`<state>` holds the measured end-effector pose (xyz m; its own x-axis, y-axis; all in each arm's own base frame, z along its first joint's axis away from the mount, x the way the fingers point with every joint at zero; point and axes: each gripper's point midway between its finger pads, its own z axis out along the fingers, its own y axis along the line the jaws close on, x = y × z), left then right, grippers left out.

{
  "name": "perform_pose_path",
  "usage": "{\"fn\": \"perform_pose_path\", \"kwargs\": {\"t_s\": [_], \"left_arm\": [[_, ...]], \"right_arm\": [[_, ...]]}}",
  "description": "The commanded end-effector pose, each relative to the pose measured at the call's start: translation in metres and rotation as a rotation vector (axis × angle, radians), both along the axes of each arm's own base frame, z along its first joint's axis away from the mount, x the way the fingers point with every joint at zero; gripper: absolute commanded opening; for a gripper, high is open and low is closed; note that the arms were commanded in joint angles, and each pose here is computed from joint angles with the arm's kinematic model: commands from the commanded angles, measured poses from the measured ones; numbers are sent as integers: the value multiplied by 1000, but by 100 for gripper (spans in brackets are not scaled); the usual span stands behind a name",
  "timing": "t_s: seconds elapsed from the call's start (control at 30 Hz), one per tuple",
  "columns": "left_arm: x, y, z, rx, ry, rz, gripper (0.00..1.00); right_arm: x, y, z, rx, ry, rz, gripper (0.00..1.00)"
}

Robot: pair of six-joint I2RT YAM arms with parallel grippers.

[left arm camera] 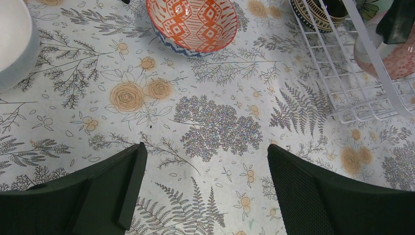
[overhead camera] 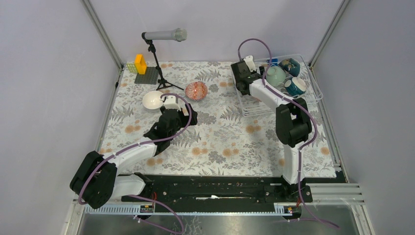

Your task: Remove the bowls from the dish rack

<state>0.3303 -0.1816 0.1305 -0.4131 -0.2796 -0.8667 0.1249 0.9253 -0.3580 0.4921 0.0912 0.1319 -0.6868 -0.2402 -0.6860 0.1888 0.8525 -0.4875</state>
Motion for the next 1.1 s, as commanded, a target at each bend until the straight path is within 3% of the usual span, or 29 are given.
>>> {"fn": "perform_pose_path", "kwargs": {"t_s": [0.0,0.2,0.43,1.07], "left_arm": [[8,-8,22,-32,-59,-15,99],[8,-8,22,-33,-60,-16,99],[7,-7,25,-35,-65,-14,99],[7,-8,24,-37,-62,-20,99]], "right_arm": [[5,5,17,-29,-21,1,96],[3,16,16,48,-11,41,98],[0,32,16,161,-12,81,82],[-7,49,-22,264,81,127,54]]}}
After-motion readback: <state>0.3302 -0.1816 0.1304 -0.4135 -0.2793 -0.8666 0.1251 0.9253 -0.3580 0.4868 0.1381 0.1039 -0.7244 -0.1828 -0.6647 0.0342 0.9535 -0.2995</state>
